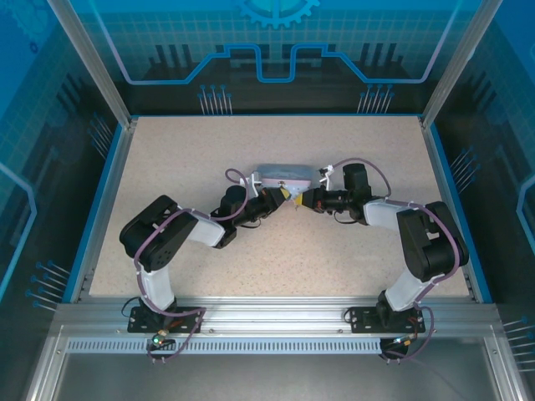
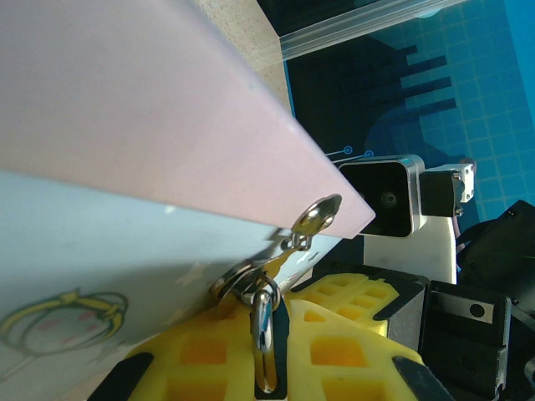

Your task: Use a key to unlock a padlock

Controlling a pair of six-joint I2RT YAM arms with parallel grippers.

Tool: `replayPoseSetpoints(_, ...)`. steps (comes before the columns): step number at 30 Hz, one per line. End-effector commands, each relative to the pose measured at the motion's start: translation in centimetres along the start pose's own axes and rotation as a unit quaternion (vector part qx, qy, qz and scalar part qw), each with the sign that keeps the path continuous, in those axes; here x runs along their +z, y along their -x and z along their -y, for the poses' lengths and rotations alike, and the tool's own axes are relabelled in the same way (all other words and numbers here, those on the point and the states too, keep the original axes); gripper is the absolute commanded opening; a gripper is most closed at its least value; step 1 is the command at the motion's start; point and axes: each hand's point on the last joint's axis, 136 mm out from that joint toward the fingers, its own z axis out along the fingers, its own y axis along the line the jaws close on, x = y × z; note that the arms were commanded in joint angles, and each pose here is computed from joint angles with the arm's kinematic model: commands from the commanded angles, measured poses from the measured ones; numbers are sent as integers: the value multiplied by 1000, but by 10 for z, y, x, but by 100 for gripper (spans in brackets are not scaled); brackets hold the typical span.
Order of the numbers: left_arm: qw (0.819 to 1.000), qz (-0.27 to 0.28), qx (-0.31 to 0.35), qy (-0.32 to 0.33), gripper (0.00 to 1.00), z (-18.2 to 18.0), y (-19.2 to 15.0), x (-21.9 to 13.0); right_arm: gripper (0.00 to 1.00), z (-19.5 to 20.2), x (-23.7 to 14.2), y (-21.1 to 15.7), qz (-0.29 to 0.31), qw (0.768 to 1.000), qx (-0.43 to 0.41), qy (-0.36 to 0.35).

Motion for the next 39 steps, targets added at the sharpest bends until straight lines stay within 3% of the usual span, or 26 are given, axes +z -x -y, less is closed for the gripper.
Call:
replayPoseSetpoints(1,992,-77,25,-96,0,52,-36,5,0,-17,3,34,50,998,-33,7)
replayPoseSetpoints(9,992,-78,25,-97,0,52,-37,5,0,-14,6,37,57,998,12,13)
replayPoseSetpoints(29,992,-81,0,-99,0,55,-37,5,0,-7,23,28,81,992,-91,-11)
replayPoseSetpoints(39,991,-82,8,-101,0,56,-37,6,0,-14,32,24,66,995,-77,15)
